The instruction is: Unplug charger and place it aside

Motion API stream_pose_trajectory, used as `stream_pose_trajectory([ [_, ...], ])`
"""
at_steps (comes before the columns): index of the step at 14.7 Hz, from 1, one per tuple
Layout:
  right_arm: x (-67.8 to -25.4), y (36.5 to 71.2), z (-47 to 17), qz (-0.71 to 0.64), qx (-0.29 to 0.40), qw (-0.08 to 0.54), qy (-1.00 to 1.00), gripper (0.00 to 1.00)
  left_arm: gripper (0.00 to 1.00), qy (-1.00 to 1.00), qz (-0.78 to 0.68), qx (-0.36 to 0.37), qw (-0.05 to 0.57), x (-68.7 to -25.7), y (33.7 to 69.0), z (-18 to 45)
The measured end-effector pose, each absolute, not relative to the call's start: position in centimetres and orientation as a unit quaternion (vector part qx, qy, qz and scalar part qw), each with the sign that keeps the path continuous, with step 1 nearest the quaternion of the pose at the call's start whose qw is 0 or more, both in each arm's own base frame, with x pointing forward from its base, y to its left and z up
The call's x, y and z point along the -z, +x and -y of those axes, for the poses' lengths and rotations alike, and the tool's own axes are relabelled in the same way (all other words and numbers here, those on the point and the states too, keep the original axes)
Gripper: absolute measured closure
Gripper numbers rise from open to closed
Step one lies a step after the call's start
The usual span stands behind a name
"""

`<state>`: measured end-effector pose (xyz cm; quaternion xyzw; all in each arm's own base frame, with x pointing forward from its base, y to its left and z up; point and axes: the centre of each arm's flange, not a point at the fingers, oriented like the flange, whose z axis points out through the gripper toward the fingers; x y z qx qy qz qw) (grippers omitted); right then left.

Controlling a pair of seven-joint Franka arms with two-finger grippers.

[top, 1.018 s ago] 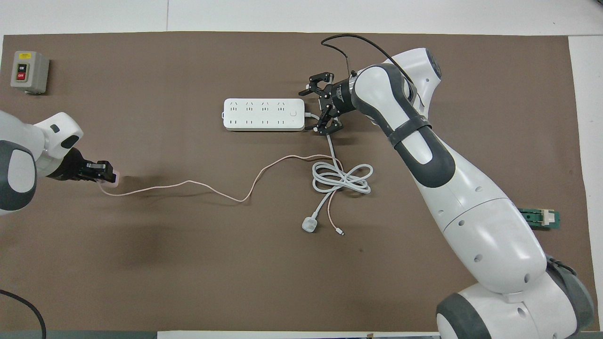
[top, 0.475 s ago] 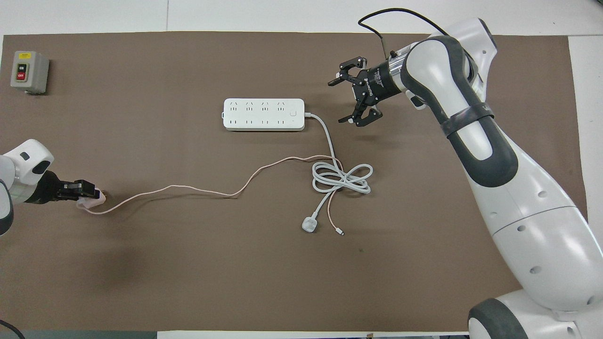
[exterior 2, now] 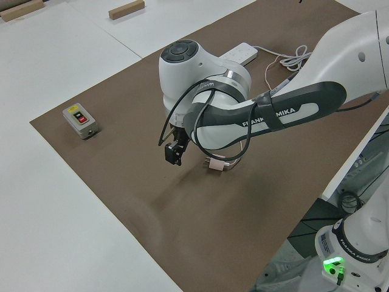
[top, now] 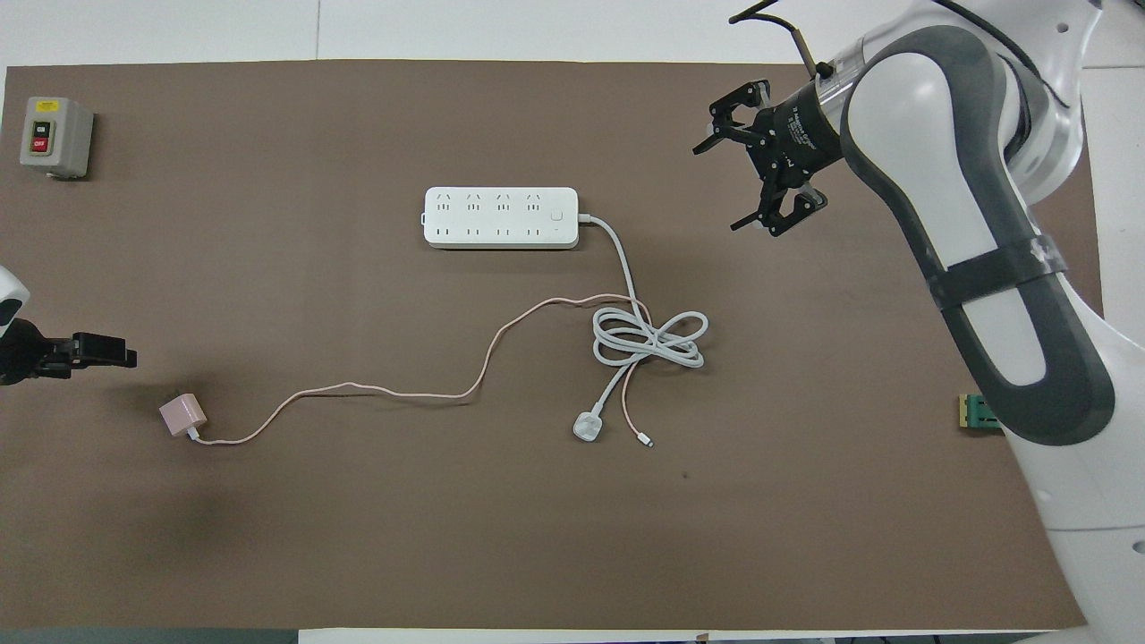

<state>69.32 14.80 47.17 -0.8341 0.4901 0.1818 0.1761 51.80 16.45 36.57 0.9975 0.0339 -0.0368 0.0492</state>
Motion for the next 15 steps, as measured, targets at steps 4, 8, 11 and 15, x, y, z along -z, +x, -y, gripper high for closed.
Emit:
stream_pose_trajectory([
  [4, -53.5, 66.6, -11.8, -0.377, -0.122, 0.138, -0.908, 0.00, 0.00, 0.999, -0.014, 0.014, 0.044, -40.5, 54.2, -15.1],
  [8, -57.4, 64.5, -7.4, -0.226, -0.072, 0.094, -0.967, 0.00, 0.00, 0.999, -0.003, -0.008, 0.040, -46.6, 57.3, -10.2],
  [11, -60.0, 63.3, -4.2, -0.111, -0.042, 0.060, -0.991, 0.00, 0.00, 0.999, -0.018, -0.018, 0.040, -50.6, 57.8, -7.1],
  [15, -64.0, 60.7, -1.8, -0.004, -0.014, 0.010, -1.000, 0.00, 0.00, 0.999, -0.025, -0.020, 0.038, -55.8, 55.3, -6.0],
])
